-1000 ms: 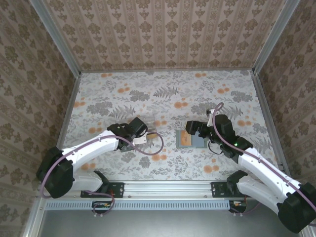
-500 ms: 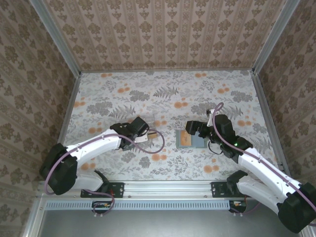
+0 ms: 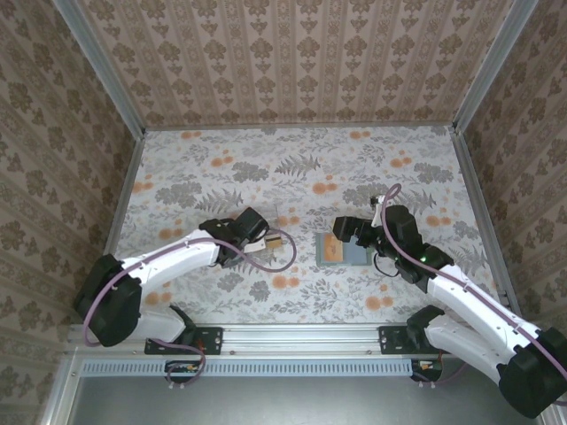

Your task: Take the credit cards out of the card holder

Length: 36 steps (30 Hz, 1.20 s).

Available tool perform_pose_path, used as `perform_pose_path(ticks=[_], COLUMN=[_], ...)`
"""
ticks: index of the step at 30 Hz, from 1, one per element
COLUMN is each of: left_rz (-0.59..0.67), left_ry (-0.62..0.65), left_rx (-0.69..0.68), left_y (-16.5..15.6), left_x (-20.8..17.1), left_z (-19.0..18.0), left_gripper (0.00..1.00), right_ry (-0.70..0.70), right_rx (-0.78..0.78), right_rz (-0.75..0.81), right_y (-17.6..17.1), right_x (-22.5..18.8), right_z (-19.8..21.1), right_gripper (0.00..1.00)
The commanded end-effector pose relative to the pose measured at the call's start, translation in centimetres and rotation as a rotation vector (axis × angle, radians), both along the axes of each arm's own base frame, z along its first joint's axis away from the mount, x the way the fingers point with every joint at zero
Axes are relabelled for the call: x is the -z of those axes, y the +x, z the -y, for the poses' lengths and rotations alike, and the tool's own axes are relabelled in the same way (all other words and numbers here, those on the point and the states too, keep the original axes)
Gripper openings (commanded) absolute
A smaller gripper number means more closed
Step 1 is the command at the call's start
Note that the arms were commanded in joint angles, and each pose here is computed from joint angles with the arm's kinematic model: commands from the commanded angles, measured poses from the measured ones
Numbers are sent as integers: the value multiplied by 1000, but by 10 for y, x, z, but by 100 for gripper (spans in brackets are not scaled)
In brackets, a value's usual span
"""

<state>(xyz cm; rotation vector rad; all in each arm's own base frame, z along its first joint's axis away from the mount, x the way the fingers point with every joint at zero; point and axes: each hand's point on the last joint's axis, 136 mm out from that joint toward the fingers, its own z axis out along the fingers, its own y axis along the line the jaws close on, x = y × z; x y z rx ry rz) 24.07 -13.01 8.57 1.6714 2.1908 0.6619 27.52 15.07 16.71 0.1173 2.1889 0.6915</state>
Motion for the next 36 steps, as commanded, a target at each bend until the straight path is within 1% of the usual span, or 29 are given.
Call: perform_pose_path(ticks=[1,3,6,7,8,9,11,13,16,19,21,25,27,28,30,33,36], left_rz=[76,102,124,142,167,180,176,189,144,104,83,4,-36,-47,-70,-110,-160], left_ry=[-95,-167,-310,-369,-424,-478,-593,-691,-831,-974,-1048,-1166,-1205,-1223,-1246,-1258,-1263], left_rx=[-69,-97,-144,-169,-202,-246,-320,-414,-512,-582,-600,-626,-635,-645,-656,-652,-649], left_y=[7,9,9,11,14,15,18,21,19,18,17,10,7,6,4,-1,-7], left_x=[-31,-44,-64,-72,-81,-88,-99,-108,-119,-121,-123,-125,-124,-124,-122,-121,-115], left_z=[4,10,22,26,28,30,34,35,41,46,51,67,75,78,85,101,121], left_gripper=[38,48,54,60,70,82,99,100,100,100,100,100,99,97,94,92,86], right_ry=[-19,-32,-56,-69,-77,-89,-107,-124,-122,-117,-118,-93,-95,-103,-134,-196,-246], right_rx=[19,23,33,41,49,63,88,96,95,105,104,75,81,92,120,171,219], right_rz=[-22,-25,-33,-39,-46,-57,-79,-103,-153,-217,-261,-314,-343,-357,-386,-437,-490], right_y=[-1,0,2,4,5,5,7,8,7,3,1,0,0,0,-1,-6,-15], right_x=[9,11,17,20,22,25,31,36,47,63,74,88,97,101,110,126,139], right_z=[4,5,7,9,10,12,16,18,16,16,15,6,6,7,13,27,41], right_gripper=[100,100,100,100,100,100,100,100,99,92,80,47,35,32,31,30,28])
